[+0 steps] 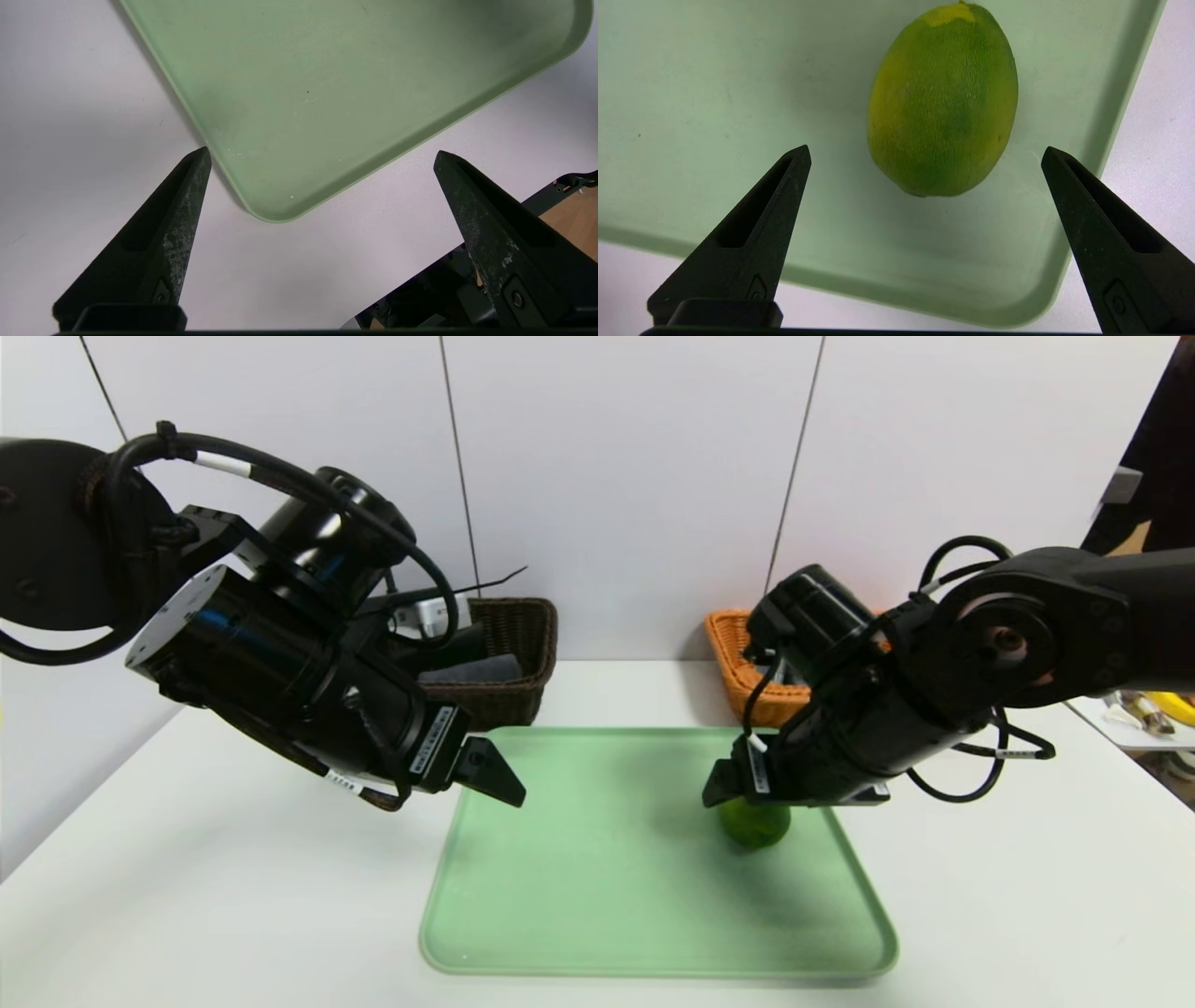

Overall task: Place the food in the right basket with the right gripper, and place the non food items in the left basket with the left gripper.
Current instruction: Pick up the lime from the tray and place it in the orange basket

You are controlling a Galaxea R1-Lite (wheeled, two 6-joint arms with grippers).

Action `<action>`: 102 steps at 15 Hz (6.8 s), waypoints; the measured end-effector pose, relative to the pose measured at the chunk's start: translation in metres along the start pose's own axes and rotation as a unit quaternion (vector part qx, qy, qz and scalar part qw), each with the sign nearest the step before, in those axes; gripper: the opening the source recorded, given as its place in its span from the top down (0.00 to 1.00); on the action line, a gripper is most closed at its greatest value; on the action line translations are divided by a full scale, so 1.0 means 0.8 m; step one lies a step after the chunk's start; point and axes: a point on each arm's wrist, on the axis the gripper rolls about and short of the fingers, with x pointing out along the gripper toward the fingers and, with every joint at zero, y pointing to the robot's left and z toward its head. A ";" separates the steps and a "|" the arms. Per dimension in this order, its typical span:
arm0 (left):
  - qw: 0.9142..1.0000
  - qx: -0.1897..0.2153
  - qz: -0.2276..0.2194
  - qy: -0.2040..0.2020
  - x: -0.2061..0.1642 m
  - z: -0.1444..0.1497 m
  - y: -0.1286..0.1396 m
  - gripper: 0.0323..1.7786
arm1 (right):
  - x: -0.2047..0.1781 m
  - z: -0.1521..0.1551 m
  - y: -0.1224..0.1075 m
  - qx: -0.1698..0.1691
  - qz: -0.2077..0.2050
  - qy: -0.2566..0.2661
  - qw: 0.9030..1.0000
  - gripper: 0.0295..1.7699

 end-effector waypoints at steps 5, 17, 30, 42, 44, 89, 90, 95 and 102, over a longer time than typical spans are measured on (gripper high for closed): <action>1.000 -0.001 0.001 0.005 0.008 0.002 0.002 0.05 | 0.029 0.003 0.005 -0.003 -0.011 0.021 1.000 0.03; 1.000 -0.004 0.003 0.007 0.016 0.004 0.005 0.05 | 0.048 0.001 0.008 -0.006 -0.013 0.042 0.999 0.56; 1.000 -0.002 -0.001 -0.001 0.006 0.001 0.003 0.05 | -0.043 0.019 0.002 0.004 0.040 -0.058 0.998 0.99; 1.000 0.000 -0.003 0.000 0.005 -0.001 0.002 0.05 | -0.048 0.017 0.002 0.001 0.041 -0.060 0.997 0.27; 1.000 -0.001 -0.003 0.001 0.005 -0.001 0.002 0.05 | -0.047 0.015 0.001 0.001 0.038 -0.056 0.998 0.22; 1.000 -0.005 0.012 -0.002 0.007 -0.003 0.007 0.05 | 0.029 0.041 -0.047 -0.649 0.145 0.025 0.746 0.04; 1.000 -0.005 0.012 -0.001 0.007 -0.004 0.007 0.05 | 0.032 0.040 -0.047 -0.649 0.147 0.029 0.746 0.04; 1.000 -0.006 0.012 0.001 0.008 -0.004 0.008 0.05 | 0.050 0.043 -0.043 -0.648 0.153 0.039 0.745 0.04; 1.000 -0.006 0.011 -0.003 0.014 0.000 0.009 0.05 | 0.070 0.047 -0.043 -0.644 0.156 0.051 0.747 0.04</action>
